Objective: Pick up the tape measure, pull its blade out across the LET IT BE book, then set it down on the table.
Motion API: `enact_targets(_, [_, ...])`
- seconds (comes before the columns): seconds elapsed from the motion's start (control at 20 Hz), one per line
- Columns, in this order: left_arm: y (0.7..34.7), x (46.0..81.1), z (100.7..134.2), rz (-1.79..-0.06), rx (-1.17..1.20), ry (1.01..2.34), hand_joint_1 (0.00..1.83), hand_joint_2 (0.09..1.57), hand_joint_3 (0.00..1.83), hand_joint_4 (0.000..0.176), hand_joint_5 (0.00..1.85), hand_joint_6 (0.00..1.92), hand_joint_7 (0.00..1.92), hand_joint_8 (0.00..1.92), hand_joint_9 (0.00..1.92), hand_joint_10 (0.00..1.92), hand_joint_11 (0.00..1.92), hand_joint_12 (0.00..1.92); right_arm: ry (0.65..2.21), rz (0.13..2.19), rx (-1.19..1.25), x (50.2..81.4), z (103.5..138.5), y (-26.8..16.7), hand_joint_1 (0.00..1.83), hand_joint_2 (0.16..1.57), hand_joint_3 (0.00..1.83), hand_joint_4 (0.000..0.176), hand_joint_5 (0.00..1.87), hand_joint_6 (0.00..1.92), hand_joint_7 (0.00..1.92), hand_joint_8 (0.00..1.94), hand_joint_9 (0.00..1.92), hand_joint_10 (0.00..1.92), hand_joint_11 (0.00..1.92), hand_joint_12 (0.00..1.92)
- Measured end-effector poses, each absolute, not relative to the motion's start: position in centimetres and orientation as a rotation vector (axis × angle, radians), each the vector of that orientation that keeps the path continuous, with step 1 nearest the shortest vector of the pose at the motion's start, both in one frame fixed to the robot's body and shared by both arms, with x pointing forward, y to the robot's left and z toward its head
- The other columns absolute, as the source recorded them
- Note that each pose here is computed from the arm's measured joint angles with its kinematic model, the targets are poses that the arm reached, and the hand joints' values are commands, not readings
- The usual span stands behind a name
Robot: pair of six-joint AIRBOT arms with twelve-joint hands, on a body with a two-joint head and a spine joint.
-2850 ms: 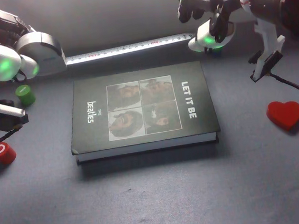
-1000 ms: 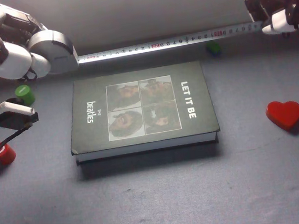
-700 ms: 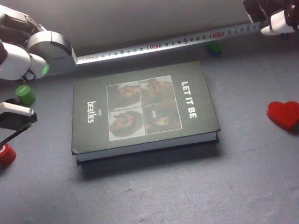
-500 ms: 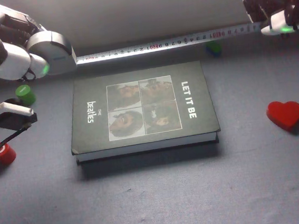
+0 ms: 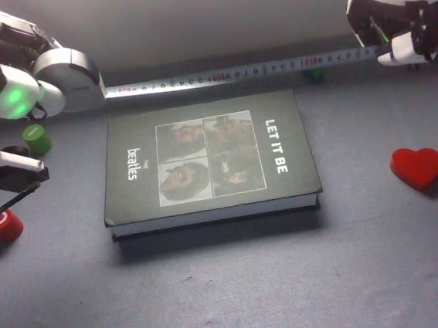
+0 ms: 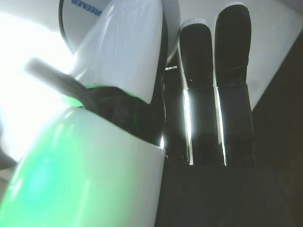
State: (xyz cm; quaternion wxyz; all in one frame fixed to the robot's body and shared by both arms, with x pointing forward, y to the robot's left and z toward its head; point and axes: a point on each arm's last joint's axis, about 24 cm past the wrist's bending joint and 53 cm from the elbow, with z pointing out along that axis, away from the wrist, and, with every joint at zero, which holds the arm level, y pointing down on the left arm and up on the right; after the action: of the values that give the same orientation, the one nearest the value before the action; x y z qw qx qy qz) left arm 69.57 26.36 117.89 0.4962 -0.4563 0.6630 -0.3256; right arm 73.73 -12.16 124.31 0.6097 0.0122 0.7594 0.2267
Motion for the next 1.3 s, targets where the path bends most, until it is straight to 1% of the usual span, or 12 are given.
enact_targets(0.05, [26.5, 69.6, 117.9, -0.786, -1.107, 1.603, 1.37, 1.16, 0.0, 0.0, 0.79, 1.06, 0.91, 1.12, 0.86, 1.39, 0.84, 1.22, 1.752, 0.52, 0.028, 73.8, 124.4, -12.2, 0.83, 1.13, 0.0, 0.0, 0.58, 0.2, 0.7, 0.11, 0.59, 0.35, 0.32, 1.28])
enact_targets(0.1, [26.6, 69.6, 117.9, -0.783, -1.109, 1.601, 1.37, 1.16, 0.0, 0.0, 0.8, 1.05, 0.9, 1.12, 0.86, 1.39, 0.84, 1.22, 1.752, 0.519, 0.026, 73.7, 124.3, -12.2, 0.7, 1.1, 0.0, 0.0, 0.49, 0.06, 0.57, 0.02, 0.5, 0.17, 0.2, 1.13])
enact_targets(0.15, [26.8, 69.5, 117.9, -0.778, -1.111, 1.599, 1.37, 1.16, 0.0, 0.0, 0.8, 1.05, 0.9, 1.12, 0.86, 1.39, 0.84, 1.22, 1.752, 0.516, 0.026, 73.7, 124.3, -12.2, 0.6, 1.08, 0.0, 0.016, 0.4, 0.01, 0.45, 0.0, 0.41, 0.06, 0.07, 1.03])
enact_targets(0.2, [26.9, 69.5, 117.9, -0.774, -1.112, 1.597, 1.36, 1.16, 0.0, 0.0, 0.78, 1.06, 0.9, 1.13, 0.86, 1.39, 0.84, 1.22, 1.753, 0.515, 0.026, 73.6, 124.3, -12.2, 0.52, 1.07, 0.0, 0.035, 0.34, 0.0, 0.36, 0.0, 0.32, 0.01, 0.01, 0.93])
enact_targets(0.25, [26.9, 69.5, 117.9, -0.774, -1.113, 1.595, 1.36, 1.17, 0.0, 0.0, 0.77, 1.07, 0.9, 1.13, 0.86, 1.39, 0.85, 1.22, 1.753, 0.518, 0.022, 73.5, 124.3, -12.1, 0.4, 1.07, 0.0, 0.07, 0.26, 0.0, 0.27, 0.0, 0.25, 0.0, 0.0, 0.76])
enact_targets(0.3, [27.0, 69.5, 117.9, -0.773, -1.117, 1.594, 1.36, 1.17, 0.0, 0.0, 0.76, 1.08, 0.9, 1.12, 0.86, 1.39, 0.85, 1.22, 1.753, 0.519, 0.019, 73.4, 124.3, -11.9, 0.28, 1.07, 0.0, 0.092, 0.2, 0.0, 0.17, 0.0, 0.15, 0.0, 0.0, 0.59])
enact_targets(0.5, [27.4, 69.3, 117.1, -0.763, -1.144, 1.6, 1.36, 1.16, 0.0, 0.0, 0.78, 1.08, 0.91, 1.12, 0.86, 1.39, 0.86, 1.22, 1.771, 0.529, -0.04, 71.6, 123.6, -10.4, 0.08, 1.03, 0.0, 0.108, 0.06, 0.0, 0.04, 0.0, 0.02, 0.0, 0.0, 0.35])
enact_targets(0.6, [27.9, 69.0, 116.3, -0.765, -1.201, 1.601, 1.37, 1.16, 0.0, 0.0, 0.79, 1.07, 0.91, 1.11, 0.86, 1.38, 0.86, 1.23, 1.771, 0.551, -0.074, 70.3, 123.8, -9.6, 0.01, 1.03, 0.0, 0.126, 0.04, 0.0, 0.02, 0.0, 0.01, 0.0, 0.0, 0.34])
enact_targets(0.65, [28.2, 69.0, 116.2, -0.764, -1.218, 1.595, 1.37, 1.16, 0.0, 0.0, 0.8, 1.05, 0.91, 1.12, 0.86, 1.39, 0.86, 1.24, 1.772, 0.556, -0.079, 69.9, 123.8, -9.5, 0.0, 1.02, 0.0, 0.131, 0.02, 0.0, 0.01, 0.0, 0.0, 0.0, 0.0, 0.34])
enact_targets(0.85, [30.6, 69.2, 114.8, -0.745, -1.287, 1.572, 1.37, 1.16, 0.0, 0.0, 0.8, 1.06, 0.9, 1.12, 0.86, 1.39, 0.85, 1.24, 1.744, 0.568, -0.09, 67.6, 124.8, -10.2, 0.0, 1.02, 0.0, 0.132, 0.01, 0.0, 0.0, 0.0, 0.0, 0.0, 0.0, 0.31])
enact_targets(1.1, [31.4, 69.2, 113.2, -0.734, -1.278, 1.621, 1.36, 1.16, 0.0, 0.0, 0.8, 1.06, 0.9, 1.12, 0.86, 1.39, 0.85, 1.24, 1.655, 0.64, -0.096, 63.9, 128.5, -10.2, 0.02, 1.04, 0.01, 0.132, 0.0, 0.0, 0.01, 0.0, 0.0, 0.0, 0.0, 0.29])
enact_targets(1.3, [32.2, 69.2, 112.6, -0.73, -1.265, 1.632, 1.36, 1.16, 0.0, 0.0, 0.79, 1.08, 0.9, 1.11, 0.86, 1.38, 0.85, 1.24, 1.642, 0.654, -0.122, 62.3, 129.1, -10.2, 0.01, 1.06, 0.0, 0.132, 0.0, 0.0, 0.02, 0.0, 0.0, 0.0, 0.0, 0.32])
